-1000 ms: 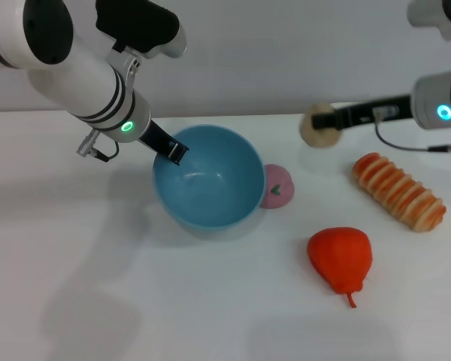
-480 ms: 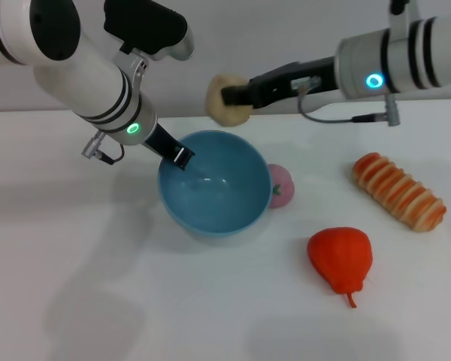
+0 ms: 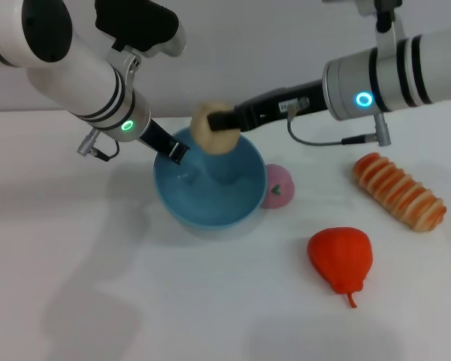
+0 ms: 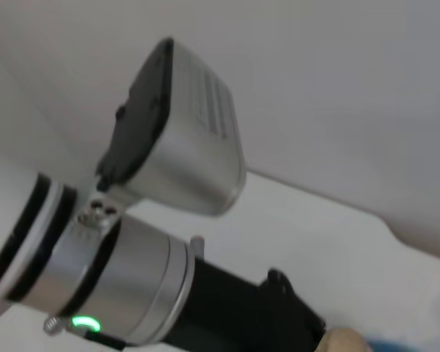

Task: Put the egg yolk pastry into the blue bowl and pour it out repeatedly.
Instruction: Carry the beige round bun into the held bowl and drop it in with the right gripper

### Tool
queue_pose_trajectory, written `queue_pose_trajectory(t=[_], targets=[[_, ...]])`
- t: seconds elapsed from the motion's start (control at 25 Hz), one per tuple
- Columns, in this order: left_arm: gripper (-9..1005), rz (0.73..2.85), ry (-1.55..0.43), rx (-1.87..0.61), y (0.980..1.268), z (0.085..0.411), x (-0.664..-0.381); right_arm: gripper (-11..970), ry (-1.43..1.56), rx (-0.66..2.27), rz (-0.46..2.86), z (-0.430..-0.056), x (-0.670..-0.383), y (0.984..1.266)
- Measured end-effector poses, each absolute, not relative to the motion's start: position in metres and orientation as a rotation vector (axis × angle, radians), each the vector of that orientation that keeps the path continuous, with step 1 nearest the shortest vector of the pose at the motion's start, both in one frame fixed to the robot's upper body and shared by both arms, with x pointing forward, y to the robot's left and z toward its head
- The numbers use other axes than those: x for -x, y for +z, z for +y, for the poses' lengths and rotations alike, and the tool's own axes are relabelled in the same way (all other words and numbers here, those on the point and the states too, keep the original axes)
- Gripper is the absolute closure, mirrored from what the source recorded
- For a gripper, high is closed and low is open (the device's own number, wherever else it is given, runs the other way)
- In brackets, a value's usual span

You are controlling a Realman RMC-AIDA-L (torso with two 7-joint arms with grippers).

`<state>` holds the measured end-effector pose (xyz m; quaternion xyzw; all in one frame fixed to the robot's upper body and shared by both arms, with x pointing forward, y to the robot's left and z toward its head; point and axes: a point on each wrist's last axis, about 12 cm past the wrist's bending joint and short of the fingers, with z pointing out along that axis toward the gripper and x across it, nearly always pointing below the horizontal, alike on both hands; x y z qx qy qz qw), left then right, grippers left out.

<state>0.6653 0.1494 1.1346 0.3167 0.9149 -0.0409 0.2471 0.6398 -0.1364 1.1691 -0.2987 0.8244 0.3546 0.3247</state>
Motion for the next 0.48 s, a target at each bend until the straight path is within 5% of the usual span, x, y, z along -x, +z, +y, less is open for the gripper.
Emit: queue_pose_trajectory(t=[0.48], targets=[[996, 2.483, -0.115, -0.869, 1.136, 0.146, -0.666, 869, 0.963, 0.781, 2.236, -0.143, -0.633, 1.152]])
